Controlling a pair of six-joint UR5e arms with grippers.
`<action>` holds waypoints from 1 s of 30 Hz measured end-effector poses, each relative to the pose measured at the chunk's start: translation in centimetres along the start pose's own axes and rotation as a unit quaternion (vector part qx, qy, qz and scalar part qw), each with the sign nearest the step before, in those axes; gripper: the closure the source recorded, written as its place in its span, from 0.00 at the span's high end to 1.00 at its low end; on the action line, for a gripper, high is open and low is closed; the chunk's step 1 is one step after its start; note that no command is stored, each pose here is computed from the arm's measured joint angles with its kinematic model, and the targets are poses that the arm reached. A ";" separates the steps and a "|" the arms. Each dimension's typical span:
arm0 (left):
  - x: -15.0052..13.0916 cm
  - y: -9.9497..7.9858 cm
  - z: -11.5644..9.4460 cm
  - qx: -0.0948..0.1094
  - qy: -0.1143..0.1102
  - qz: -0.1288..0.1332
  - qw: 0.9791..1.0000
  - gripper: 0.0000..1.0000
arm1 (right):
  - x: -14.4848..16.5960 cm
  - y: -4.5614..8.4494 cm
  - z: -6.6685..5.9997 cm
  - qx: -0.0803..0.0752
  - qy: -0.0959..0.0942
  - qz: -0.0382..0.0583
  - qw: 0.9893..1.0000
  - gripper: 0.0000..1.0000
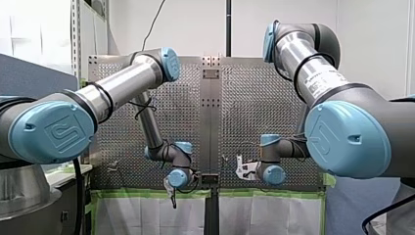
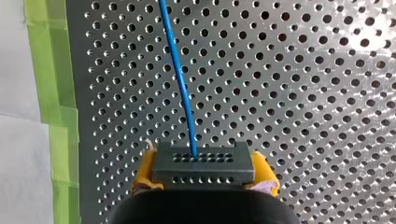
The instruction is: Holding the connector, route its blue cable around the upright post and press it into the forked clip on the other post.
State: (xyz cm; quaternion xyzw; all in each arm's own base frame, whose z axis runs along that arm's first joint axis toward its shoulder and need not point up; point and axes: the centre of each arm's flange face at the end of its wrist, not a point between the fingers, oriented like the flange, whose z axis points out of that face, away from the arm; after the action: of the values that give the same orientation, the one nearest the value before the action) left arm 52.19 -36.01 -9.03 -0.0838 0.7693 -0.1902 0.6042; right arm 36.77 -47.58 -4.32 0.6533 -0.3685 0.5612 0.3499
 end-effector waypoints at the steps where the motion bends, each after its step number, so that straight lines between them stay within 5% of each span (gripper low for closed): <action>1: 0.0 -0.1 0.0 -0.002 -0.003 0.002 1.000 1.00 | 0.0 0.0 0.0 0.000 0.000 0.000 1.000 0.09; 18: 0.2 -1.5 -0.9 -0.041 -0.046 0.059 0.996 1.00 | 0.2 -0.4 0.4 0.008 0.002 -0.001 1.000 0.09; 30: 1.6 -5.8 -3.0 -0.039 -0.075 0.082 0.993 1.00 | 0.6 -0.6 1.0 0.018 0.001 -0.003 1.000 0.12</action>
State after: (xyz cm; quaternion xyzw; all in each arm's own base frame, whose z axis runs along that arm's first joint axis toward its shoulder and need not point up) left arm 48.31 -41.33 -7.58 -0.0578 0.7331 -0.1030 0.6697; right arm 37.84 -48.17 -3.87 0.6596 -0.3561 0.5678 0.3400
